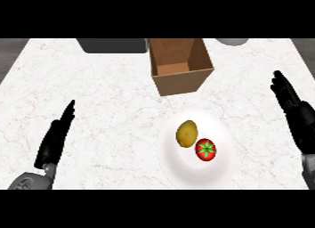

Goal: Pick the tomato from the plate and place it in the cardboard box

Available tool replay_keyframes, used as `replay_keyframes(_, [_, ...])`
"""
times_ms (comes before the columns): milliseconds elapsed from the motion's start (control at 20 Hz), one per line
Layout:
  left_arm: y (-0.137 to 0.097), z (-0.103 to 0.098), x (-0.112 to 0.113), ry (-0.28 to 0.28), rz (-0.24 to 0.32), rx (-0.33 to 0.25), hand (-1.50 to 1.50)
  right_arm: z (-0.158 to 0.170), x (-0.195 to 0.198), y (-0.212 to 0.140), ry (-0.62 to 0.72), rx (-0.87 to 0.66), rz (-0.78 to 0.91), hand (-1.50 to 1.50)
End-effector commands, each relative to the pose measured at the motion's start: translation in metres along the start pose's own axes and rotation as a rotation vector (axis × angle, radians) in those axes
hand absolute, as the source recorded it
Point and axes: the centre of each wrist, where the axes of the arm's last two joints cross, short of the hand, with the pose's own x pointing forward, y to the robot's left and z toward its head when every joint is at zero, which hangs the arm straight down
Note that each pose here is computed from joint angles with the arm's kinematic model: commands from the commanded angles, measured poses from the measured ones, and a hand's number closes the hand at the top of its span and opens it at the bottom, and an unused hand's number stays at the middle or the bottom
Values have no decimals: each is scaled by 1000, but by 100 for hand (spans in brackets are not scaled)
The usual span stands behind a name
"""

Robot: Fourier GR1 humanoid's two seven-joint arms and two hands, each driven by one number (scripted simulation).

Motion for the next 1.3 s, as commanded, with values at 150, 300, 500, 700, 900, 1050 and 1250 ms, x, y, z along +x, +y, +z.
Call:
replay_keyframes(150, [36,5,34,-120,212,5,0,31,11,29,12,-245,-165,-150])
replay_keyframes(300, [34,5,39,-120,306,22,0,44,-25,-31,67,-502,281,-150])
replay_keyframes(500, [41,16,37,-124,356,-28,0,76,0,44,-247,-725,52,-150])
replay_keyframes(700, [71,13,49,-147,366,-27,0,118,13,80,-351,-640,158,-150])
replay_keyframes(900, [76,20,47,-148,360,-69,0,137,-12,83,-96,-439,337,-150])
replay_keyframes(1050, [73,16,49,-168,370,-44,0,156,-12,56,79,-343,511,-150])
replay_keyframes(1250, [64,15,54,-160,376,-65,0,152,1,52,244,-271,646,-150])
